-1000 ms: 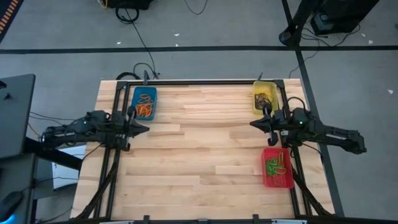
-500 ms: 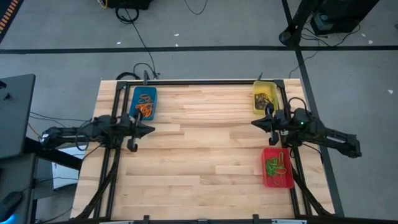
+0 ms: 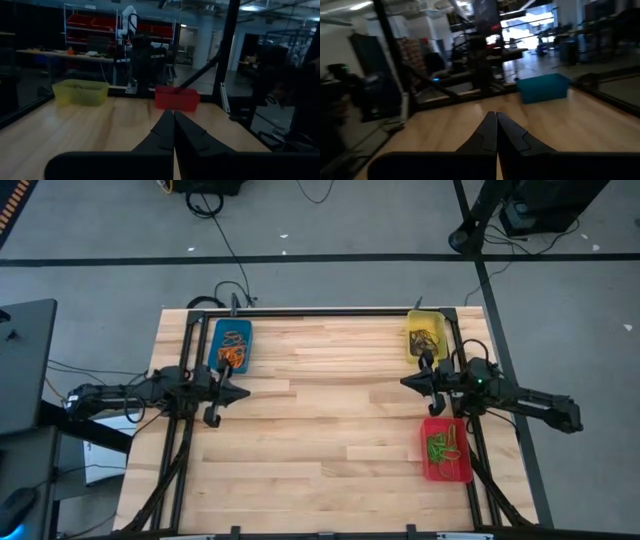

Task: Sort rubber bands into baskets
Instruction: Return to Home Position

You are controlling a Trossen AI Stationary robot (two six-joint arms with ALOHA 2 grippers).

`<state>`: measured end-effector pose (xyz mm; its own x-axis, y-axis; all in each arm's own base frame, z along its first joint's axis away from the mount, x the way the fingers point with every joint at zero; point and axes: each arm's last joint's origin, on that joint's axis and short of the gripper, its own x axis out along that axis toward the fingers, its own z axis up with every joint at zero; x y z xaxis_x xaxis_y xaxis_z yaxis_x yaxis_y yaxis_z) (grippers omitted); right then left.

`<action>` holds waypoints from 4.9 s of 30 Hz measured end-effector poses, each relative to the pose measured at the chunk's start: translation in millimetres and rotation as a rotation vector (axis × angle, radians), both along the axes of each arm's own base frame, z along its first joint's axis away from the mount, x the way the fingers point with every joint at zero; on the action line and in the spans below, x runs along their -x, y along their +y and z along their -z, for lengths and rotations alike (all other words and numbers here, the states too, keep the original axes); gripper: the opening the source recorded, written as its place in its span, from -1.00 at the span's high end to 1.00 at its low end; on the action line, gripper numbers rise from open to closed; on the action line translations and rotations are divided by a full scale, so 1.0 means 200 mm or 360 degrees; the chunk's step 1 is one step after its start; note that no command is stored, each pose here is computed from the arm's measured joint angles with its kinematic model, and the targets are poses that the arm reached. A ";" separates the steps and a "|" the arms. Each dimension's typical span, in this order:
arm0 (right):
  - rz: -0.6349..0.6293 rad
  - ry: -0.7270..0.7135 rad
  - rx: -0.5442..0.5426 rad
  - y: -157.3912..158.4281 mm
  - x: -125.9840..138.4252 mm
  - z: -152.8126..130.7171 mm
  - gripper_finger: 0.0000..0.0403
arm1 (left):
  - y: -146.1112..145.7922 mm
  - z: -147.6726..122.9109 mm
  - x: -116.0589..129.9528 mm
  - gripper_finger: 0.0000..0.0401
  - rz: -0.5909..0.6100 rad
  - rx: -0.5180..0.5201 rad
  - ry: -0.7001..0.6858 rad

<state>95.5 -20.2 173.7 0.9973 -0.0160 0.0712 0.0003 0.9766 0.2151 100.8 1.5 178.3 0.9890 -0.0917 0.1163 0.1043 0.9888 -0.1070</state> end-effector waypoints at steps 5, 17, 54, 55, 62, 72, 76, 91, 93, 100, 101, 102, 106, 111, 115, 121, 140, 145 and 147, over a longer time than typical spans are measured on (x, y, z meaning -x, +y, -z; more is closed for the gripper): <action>-0.0074 -0.0052 0.0059 0.01 0.02 -0.06 0.97 | -0.01 -0.01 0.00 0.97 0.0045 -0.0073 0.0006; -0.0081 0.0122 0.0101 -0.01 0.02 0.00 0.98 | -0.01 -0.04 0.02 0.97 0.0086 -0.0252 -0.0040; 0.0125 0.0021 0.0204 -0.04 0.01 0.01 0.85 | 0.03 0.00 0.00 0.97 -0.0341 -0.0033 0.0004; 0.0124 0.0020 0.0187 -0.04 0.01 0.01 0.85 | 0.03 0.00 0.00 0.97 -0.0348 -0.0027 0.0002; 0.0122 0.0020 0.0159 -0.04 0.01 0.01 0.84 | 0.03 0.00 0.00 0.97 -0.0348 -0.0027 0.0003; 0.0122 0.0019 0.0159 -0.04 0.01 0.01 0.84 | 0.03 0.00 0.00 0.97 -0.0348 -0.0027 0.0003; 0.0122 0.0019 0.0159 -0.04 0.01 0.01 0.84 | 0.03 0.00 0.00 0.97 -0.0348 -0.0027 0.0003; 0.0122 0.0019 0.0159 -0.04 0.01 0.01 0.83 | 0.03 0.00 0.00 0.97 -0.0349 -0.0027 0.0003; 0.0122 0.0020 0.0159 -0.04 0.01 0.01 0.83 | 0.03 0.00 0.00 0.97 -0.0349 -0.0027 0.0003; 0.0122 0.0020 0.0159 -0.04 0.01 0.01 0.83 | 0.03 0.00 0.00 0.97 -0.0349 -0.0025 -0.0010; 0.0122 0.0020 0.0159 -0.04 0.01 0.01 0.83 | 0.03 0.00 0.00 0.97 -0.0349 -0.0025 -0.0008; 0.0122 0.0019 0.0159 -0.04 0.01 0.01 0.83 | 0.03 0.00 0.00 0.97 -0.0349 -0.0026 -0.0002; 0.0122 0.0019 0.0159 -0.04 0.01 0.01 0.83 | 0.03 0.00 0.00 0.97 -0.0349 -0.0026 0.0003; 0.0122 0.0019 0.0159 -0.04 0.01 0.01 0.83 | 0.03 0.00 0.00 0.97 -0.0349 -0.0026 0.0004; 0.0122 0.0020 0.0159 -0.04 0.01 0.01 0.83 | 0.03 0.00 0.00 0.97 -0.0349 -0.0026 0.0004; 0.0122 0.0019 0.0159 -0.04 0.01 0.01 0.83 | 0.03 0.00 0.00 0.97 -0.0349 -0.0026 0.0005; 0.0122 0.0020 0.0159 -0.04 0.01 0.01 0.83 | 0.03 0.00 0.00 0.97 -0.0349 -0.0026 0.0005; 0.0122 0.0020 0.0159 -0.04 0.01 0.01 0.83 | 0.03 0.00 0.00 0.97 -0.0349 -0.0026 0.0005; 0.0122 0.0020 0.0159 -0.04 0.01 0.01 0.83 | 0.03 0.00 0.00 0.97 -0.0349 -0.0026 0.0005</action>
<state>92.6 -27.6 171.5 0.9943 -0.0857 0.0639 0.0779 0.9901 0.1164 100.0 7.7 177.3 0.9858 0.1241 0.1134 -0.1141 0.9893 -0.0908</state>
